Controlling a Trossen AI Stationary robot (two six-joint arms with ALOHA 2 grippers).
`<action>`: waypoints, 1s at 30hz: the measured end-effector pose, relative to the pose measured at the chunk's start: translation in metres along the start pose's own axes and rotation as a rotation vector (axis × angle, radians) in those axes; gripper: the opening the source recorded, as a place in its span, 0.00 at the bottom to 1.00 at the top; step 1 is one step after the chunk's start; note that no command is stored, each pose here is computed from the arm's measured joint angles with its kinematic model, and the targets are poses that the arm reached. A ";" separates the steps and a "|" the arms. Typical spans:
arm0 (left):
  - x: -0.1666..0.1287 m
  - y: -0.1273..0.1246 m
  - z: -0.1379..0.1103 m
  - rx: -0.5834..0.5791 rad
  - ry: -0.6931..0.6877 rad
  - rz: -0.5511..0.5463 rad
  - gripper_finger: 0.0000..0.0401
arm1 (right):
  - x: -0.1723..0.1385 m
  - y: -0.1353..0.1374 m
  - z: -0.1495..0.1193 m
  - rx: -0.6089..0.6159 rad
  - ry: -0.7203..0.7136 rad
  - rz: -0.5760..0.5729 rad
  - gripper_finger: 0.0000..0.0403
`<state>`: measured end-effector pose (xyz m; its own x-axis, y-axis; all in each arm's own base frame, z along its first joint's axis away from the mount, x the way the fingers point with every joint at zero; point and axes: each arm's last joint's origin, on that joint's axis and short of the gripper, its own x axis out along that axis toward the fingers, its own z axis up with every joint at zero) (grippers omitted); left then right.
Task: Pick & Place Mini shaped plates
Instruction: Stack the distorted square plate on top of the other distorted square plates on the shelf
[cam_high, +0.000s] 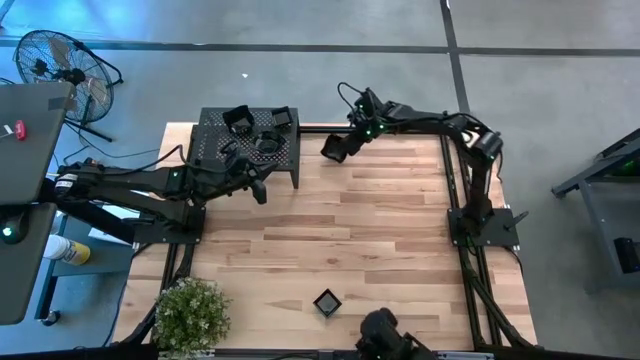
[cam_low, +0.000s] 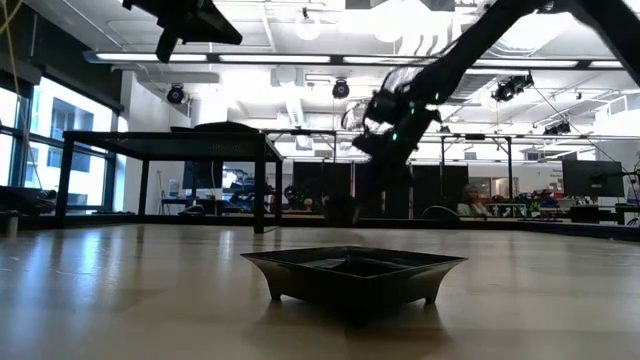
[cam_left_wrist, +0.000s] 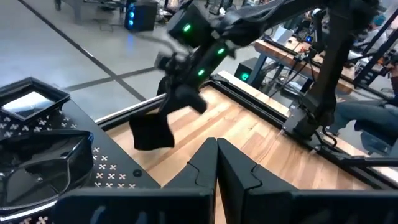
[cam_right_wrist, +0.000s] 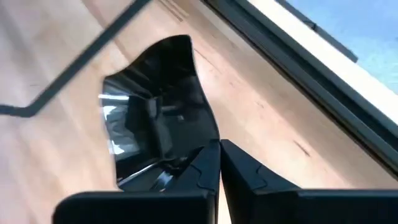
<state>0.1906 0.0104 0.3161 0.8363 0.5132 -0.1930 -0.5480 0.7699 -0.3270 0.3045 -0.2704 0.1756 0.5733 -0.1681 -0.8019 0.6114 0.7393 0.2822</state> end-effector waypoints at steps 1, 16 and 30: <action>0.000 0.000 0.000 -0.011 0.003 0.002 0.00 | -0.007 0.005 0.001 -0.005 0.001 -0.004 0.01; -0.003 0.009 -0.015 -0.003 0.157 0.061 0.00 | -0.028 0.145 -0.082 -0.105 0.085 0.085 0.01; -0.007 0.008 -0.019 0.069 0.264 -0.080 0.00 | 0.034 0.241 -0.086 -0.099 -0.006 0.215 0.00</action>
<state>0.1813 0.0057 0.2976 0.8482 0.3398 -0.4063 -0.4722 0.8326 -0.2894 0.4244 -0.0415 0.1708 0.6884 -0.0037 -0.7253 0.4187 0.8186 0.3932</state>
